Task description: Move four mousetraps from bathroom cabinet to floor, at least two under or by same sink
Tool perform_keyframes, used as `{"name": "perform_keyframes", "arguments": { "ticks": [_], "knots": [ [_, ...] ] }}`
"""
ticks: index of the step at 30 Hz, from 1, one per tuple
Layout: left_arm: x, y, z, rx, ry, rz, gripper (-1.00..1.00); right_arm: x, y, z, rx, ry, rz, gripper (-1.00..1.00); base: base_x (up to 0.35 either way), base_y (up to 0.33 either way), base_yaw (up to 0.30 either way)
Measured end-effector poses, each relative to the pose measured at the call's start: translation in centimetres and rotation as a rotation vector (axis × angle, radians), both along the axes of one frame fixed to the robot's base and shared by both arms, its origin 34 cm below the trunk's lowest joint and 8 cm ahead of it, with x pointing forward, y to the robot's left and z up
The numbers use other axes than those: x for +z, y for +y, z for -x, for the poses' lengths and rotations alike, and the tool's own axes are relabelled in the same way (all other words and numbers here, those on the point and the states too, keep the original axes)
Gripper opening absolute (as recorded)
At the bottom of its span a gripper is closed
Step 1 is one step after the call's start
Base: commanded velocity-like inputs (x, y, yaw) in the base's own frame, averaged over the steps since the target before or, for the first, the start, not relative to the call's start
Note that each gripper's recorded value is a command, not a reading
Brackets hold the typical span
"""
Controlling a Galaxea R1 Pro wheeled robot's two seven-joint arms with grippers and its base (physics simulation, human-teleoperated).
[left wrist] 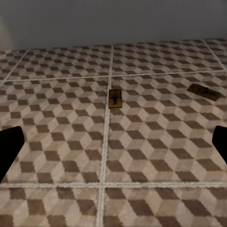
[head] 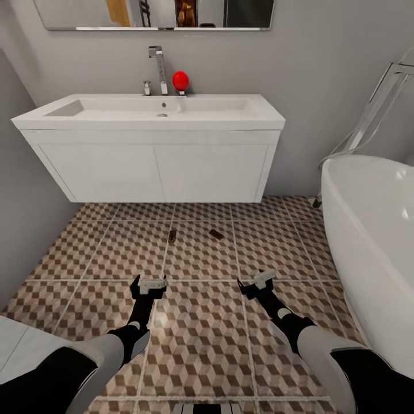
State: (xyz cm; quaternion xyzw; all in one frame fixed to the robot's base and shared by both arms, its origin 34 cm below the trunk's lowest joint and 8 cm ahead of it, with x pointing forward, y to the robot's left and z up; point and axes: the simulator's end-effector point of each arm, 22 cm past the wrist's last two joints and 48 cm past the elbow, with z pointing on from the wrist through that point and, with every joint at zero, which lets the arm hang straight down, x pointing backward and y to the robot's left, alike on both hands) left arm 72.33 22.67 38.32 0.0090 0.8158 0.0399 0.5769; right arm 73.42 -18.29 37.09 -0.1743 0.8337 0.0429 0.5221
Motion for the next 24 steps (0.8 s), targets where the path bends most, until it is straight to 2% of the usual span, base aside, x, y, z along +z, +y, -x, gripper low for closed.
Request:
{"name": "perform_keyframes", "arguments": {
  "ticks": [17, 24],
  "knots": [
    [3.6, 0.0, -0.7, 0.000, 0.003, 0.000, 1.00, 3.5, -0.2, -0.7, -0.005, 0.004, 0.003, 1.00, 0.000, 0.000, 0.000],
    [4.8, 0.0, -0.9, 0.000, 0.015, -0.002, 1.00, 5.1, -1.0, -1.3, -0.048, -0.003, 0.015, 1.00, 0.000, 0.000, 0.000]
  ]
}}
